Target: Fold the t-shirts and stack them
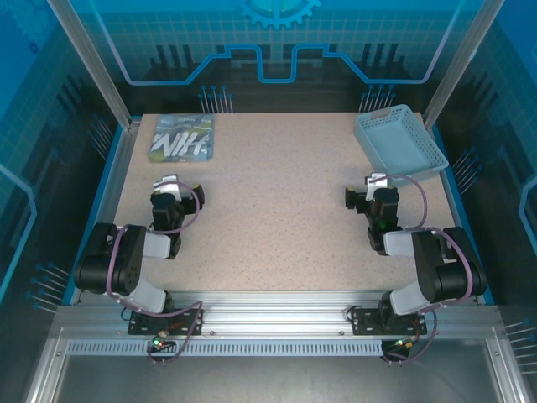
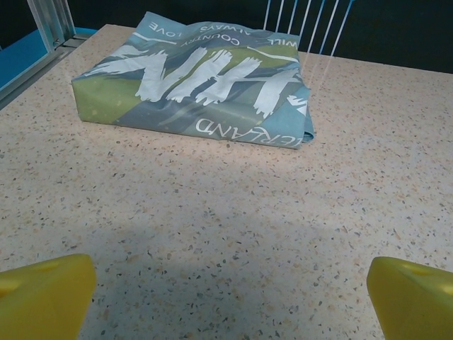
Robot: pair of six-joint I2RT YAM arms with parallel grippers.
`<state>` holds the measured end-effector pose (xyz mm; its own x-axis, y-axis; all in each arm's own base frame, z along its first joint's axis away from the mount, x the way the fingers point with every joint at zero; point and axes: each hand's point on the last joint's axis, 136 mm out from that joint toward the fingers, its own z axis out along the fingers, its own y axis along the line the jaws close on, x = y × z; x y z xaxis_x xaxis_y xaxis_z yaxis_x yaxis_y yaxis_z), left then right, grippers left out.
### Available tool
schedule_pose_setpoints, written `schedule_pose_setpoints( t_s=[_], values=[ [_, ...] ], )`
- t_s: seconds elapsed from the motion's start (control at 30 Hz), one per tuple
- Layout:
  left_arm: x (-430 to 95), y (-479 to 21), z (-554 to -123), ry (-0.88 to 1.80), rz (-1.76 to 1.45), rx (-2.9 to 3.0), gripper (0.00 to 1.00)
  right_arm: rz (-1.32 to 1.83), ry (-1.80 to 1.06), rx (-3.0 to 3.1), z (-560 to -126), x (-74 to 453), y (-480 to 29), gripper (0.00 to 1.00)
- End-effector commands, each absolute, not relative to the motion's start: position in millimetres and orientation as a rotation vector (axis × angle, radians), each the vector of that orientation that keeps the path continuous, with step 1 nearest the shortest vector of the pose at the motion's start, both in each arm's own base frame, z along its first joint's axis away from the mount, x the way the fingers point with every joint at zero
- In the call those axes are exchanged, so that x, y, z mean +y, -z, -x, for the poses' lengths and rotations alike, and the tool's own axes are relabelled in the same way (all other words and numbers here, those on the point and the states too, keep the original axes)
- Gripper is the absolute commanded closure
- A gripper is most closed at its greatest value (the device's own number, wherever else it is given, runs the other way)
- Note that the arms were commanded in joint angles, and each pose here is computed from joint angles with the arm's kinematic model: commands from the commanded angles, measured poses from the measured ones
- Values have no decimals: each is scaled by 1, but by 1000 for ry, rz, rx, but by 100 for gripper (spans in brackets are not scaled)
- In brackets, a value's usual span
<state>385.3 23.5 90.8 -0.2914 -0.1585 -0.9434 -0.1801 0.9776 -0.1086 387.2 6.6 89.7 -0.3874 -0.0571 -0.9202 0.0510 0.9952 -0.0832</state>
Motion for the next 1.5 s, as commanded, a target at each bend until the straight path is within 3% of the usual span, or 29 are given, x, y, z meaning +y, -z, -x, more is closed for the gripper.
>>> schedule_pose_setpoints(
  t_s=[0.0,1.47],
  values=[
    [23,-97,-391,-38,228,1860,1,-16,119,1936,-394,4,-98,0],
    [21,-97,-392,-59,224,1865,1,-11,117,1936,-393,5,-97,0]
  ],
)
